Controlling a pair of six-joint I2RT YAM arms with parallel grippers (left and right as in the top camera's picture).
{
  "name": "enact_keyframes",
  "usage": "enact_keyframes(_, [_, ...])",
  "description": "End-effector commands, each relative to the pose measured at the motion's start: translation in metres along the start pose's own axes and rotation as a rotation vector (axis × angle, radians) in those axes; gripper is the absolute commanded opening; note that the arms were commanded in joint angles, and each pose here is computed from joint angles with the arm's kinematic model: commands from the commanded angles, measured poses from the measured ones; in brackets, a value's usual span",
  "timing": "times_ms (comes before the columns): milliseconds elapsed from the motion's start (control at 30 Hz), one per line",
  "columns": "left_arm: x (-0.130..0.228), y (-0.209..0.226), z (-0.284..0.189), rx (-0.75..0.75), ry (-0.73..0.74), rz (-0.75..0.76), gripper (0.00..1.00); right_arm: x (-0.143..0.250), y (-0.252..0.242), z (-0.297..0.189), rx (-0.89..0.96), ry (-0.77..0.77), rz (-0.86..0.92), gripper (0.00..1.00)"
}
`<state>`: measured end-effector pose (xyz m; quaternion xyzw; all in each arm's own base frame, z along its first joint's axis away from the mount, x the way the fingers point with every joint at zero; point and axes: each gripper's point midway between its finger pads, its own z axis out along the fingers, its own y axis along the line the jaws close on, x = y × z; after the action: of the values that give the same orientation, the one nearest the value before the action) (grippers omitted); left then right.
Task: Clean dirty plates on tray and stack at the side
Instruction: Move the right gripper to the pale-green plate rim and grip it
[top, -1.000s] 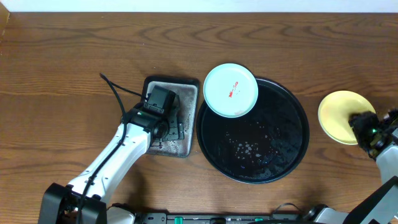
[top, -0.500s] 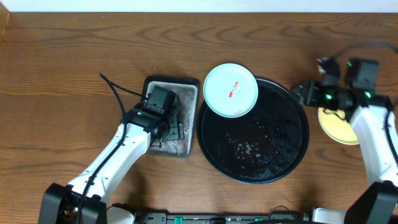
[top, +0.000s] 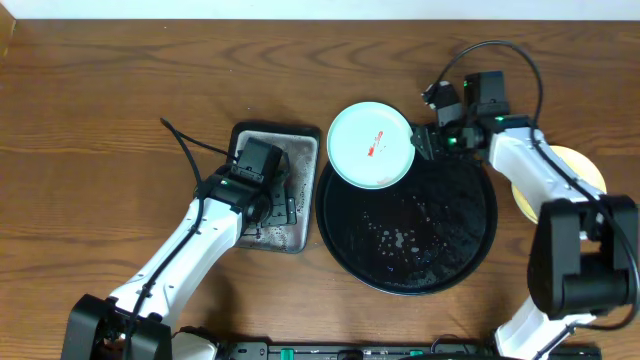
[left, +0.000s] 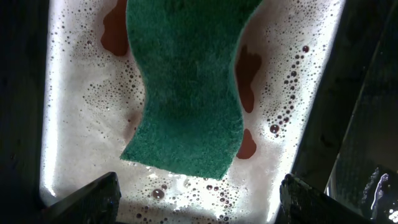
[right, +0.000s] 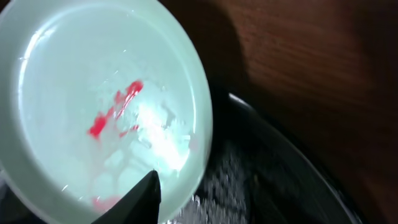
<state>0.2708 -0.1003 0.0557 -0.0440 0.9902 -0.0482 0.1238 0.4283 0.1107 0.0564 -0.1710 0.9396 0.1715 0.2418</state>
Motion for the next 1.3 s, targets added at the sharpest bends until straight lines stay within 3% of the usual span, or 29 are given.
enact_keyframes(0, [-0.007, 0.000, -0.002, -0.005, -0.013, -0.003, 0.83, -0.001, -0.004, 0.015, 0.007, -0.004, 0.065, 0.41])
enact_keyframes(267, [-0.007, 0.000, -0.002, -0.005, -0.013, -0.003, 0.83, 0.011, -0.009, 0.035, 0.003, 0.031, 0.112, 0.40])
enact_keyframes(467, [-0.007, 0.000, -0.002, -0.005, -0.013, -0.003, 0.83, 0.013, -0.004, 0.039, -0.008, 0.039, 0.105, 0.23])
enact_keyframes(733, [-0.007, 0.000, -0.002, -0.005, -0.012, -0.003, 0.83, 0.027, 0.000, 0.040, -0.013, 0.086, 0.125, 0.25])
enact_keyframes(1033, [-0.007, 0.000, -0.002, -0.005, -0.012, -0.003, 0.83, 0.032, 0.004, 0.041, -0.040, 0.093, 0.130, 0.01])
enact_keyframes(1200, [-0.007, 0.000, -0.002, -0.005, -0.013, -0.003, 0.84, 0.039, 0.008, 0.022, -0.040, 0.134, 0.154, 0.01])
enact_keyframes(1267, [-0.010, -0.001, -0.002, 0.000, -0.024, -0.003, 0.91, 0.044, 0.013, -0.003, -0.037, 0.164, 0.178, 0.01])
